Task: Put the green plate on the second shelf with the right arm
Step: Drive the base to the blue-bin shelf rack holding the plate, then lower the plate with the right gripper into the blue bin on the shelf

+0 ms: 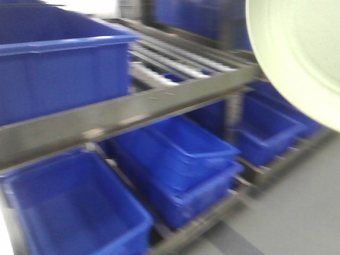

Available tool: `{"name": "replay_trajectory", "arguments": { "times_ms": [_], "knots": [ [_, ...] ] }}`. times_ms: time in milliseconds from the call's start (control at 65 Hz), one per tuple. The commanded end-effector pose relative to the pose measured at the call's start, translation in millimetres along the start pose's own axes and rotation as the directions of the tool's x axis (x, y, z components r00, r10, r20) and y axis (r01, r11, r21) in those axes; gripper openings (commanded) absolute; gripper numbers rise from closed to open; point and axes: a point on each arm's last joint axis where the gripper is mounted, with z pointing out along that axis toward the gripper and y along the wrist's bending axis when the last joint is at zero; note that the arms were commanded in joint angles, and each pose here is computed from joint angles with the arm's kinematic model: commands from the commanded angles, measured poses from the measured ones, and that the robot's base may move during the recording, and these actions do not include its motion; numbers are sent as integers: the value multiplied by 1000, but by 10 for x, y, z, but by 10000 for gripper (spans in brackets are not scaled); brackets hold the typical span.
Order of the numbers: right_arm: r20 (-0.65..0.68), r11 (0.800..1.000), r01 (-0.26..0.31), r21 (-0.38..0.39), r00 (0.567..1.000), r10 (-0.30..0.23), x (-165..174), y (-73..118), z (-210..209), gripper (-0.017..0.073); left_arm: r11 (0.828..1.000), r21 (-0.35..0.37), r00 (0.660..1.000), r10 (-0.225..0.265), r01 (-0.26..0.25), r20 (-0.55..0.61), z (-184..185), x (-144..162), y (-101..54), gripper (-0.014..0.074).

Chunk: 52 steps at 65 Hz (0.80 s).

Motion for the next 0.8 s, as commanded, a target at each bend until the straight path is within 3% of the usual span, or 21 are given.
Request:
{"name": "replay_trajectory", "arguments": {
  "times_ms": [0, 784],
  "knots": [
    [134, 1000, -4, -5, 991, 4, -195, 17, 6, 53, 1000, 1, 998, -5, 5, 66, -5, 44, 1, 130],
    [134, 1000, -4, -5, 991, 4, -195, 17, 6, 53, 1000, -2, 998, -5, 5, 66, -5, 44, 2, 130]
  ]
}}
